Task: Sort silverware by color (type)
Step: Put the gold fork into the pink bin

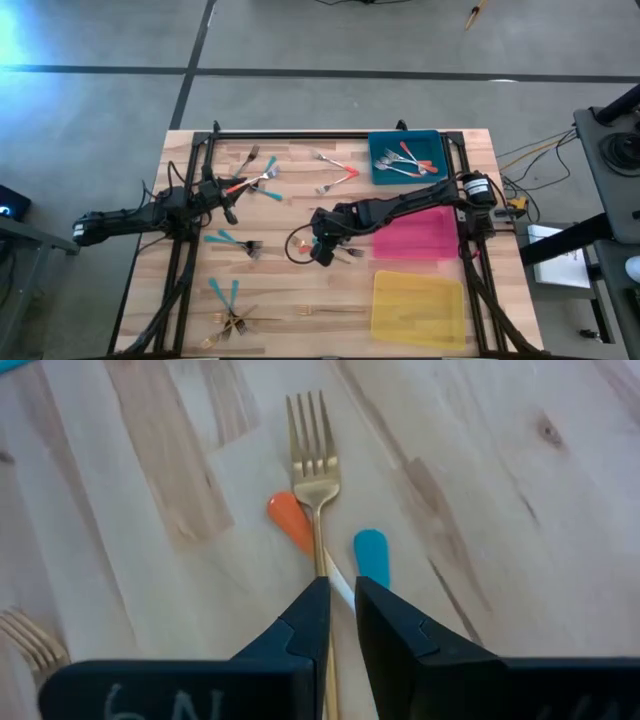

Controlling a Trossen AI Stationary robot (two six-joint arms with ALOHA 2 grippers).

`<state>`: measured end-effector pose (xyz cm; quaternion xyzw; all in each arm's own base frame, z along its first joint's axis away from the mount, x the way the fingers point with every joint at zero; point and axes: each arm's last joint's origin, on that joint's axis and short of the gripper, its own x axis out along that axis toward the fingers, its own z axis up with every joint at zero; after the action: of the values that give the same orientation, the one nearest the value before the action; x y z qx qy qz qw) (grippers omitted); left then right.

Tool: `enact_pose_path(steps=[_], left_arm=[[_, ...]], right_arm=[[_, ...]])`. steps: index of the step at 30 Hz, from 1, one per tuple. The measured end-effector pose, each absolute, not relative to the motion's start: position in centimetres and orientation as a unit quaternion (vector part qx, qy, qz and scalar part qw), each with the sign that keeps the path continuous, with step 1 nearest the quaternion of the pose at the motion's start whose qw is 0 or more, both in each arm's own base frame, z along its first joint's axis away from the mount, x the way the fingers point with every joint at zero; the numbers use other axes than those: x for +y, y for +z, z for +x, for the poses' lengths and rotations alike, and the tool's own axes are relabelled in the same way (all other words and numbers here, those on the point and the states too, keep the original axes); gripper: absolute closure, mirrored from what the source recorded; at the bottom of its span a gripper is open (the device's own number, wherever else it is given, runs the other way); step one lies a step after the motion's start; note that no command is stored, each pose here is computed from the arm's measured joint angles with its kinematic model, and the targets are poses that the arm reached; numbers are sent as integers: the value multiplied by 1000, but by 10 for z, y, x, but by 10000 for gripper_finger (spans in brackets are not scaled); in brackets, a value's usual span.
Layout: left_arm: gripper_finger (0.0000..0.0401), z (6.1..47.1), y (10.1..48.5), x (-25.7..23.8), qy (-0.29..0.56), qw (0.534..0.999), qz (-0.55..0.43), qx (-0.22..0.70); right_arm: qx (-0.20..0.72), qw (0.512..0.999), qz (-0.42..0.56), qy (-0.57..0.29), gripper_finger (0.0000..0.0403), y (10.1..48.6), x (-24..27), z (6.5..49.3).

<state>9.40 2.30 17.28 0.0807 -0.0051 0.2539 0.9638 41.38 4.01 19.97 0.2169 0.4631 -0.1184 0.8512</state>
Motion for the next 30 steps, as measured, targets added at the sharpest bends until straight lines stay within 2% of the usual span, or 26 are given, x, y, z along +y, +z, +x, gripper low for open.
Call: enact_pose_path(steps=[14, 20, 30], left_arm=[[337, 94, 173, 23, 254, 964, 81, -5], [337, 94, 173, 23, 254, 964, 81, -5], [337, 94, 173, 23, 254, 964, 81, -5]], right_arm=[[443, 836, 299, -127, 358, 195, 47, 420], [455, 819, 336, -93, 357, 195, 50, 420], [453, 852, 255, -52, 357, 196, 50, 422]])
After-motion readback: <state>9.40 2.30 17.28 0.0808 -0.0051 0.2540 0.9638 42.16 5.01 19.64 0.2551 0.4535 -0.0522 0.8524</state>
